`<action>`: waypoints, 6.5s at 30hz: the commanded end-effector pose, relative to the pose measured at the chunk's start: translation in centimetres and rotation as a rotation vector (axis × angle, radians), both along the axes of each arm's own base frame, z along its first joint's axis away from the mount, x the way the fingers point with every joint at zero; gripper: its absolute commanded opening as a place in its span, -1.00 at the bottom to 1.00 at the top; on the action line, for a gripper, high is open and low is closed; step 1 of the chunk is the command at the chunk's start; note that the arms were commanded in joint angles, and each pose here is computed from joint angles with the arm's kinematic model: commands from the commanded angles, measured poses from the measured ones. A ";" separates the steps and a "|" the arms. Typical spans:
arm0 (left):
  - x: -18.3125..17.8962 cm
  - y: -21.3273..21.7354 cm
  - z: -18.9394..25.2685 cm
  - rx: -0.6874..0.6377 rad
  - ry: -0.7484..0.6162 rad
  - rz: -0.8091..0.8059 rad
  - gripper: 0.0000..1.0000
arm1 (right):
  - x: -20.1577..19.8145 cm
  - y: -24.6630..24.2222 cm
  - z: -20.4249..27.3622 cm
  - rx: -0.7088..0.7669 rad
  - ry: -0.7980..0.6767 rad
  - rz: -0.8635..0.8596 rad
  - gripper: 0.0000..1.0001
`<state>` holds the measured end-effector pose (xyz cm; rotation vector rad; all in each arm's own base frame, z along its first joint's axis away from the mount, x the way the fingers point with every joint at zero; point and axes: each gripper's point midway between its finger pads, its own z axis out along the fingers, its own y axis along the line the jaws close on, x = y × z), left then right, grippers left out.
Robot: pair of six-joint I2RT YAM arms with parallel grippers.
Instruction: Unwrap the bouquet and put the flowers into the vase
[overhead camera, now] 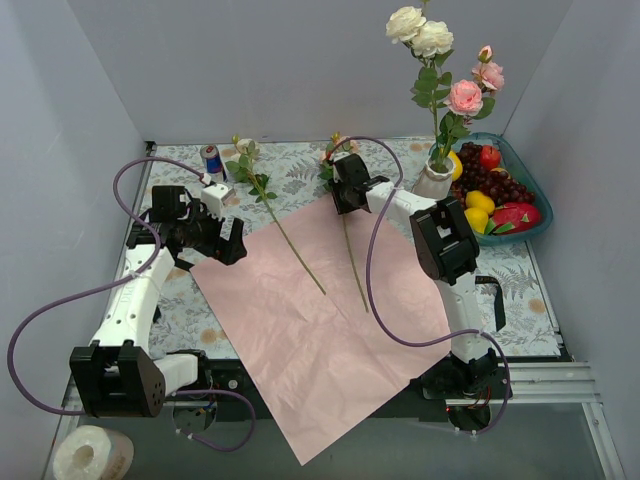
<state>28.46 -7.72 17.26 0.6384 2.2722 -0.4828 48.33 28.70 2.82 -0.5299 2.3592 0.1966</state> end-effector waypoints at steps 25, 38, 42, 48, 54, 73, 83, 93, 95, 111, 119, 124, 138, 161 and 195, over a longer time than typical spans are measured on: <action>-1.1 0.7 3.3 0.034 -0.092 0.021 0.96 | -0.1 4.0 34.0 0.421 -0.566 0.179 -0.97; -1.6 0.7 2.5 0.041 -0.089 0.006 0.96 | -12.0 -6.7 57.8 0.530 -1.313 0.187 -0.97; -1.6 0.8 1.8 0.050 -0.078 -0.003 0.96 | -16.2 -14.1 61.4 0.492 -1.586 0.000 -0.97; -1.3 0.8 1.8 0.052 -0.076 -0.007 0.96 | -15.4 -19.0 60.2 0.442 -1.631 -0.112 -0.97; -1.0 0.7 1.8 0.047 -0.071 -0.009 0.96 | -14.6 -21.8 59.3 0.485 -1.663 -0.209 -0.97; -1.8 0.9 0.9 0.063 -0.031 -0.016 0.96 | -12.3 -25.4 58.8 0.619 -1.696 -0.329 -0.97; -1.6 0.9 1.1 0.062 -0.024 -0.014 0.96 | -10.1 -24.6 55.6 0.617 -1.671 -0.300 -0.97; -1.5 0.7 1.7 0.053 -0.042 -0.019 0.97 | -8.0 -23.3 51.4 0.563 -1.528 -0.255 -0.79; -1.5 0.4 2.1 0.040 -0.050 -0.024 0.96 | -7.4 -23.0 50.6 0.547 -1.478 -0.247 -0.46; -0.7 -0.4 5.7 -0.019 -0.096 -0.020 0.96 | -7.9 -19.6 49.0 0.478 -1.099 -0.269 0.45; -0.9 -0.8 7.1 -0.053 -0.106 -0.020 0.96 | -10.1 -15.6 46.6 0.349 -0.896 -0.265 0.68; -1.4 -0.8 6.6 -0.049 -0.103 -0.015 0.96 | -11.6 -15.3 43.9 0.375 -0.813 -0.258 0.69; 0.6 -0.9 9.2 -0.102 -0.124 0.060 0.96 | -18.9 0.4 39.1 0.441 -0.665 0.375 0.79; 2.6 8.2 3.0 0.021 0.022 0.296 0.96 | -5.8 19.7 12.9 0.204 -0.181 0.384 0.42; 3.2 6.9 3.7 -0.051 0.020 0.231 0.96 | -5.4 20.3 0.3 0.169 -0.021 0.271 0.11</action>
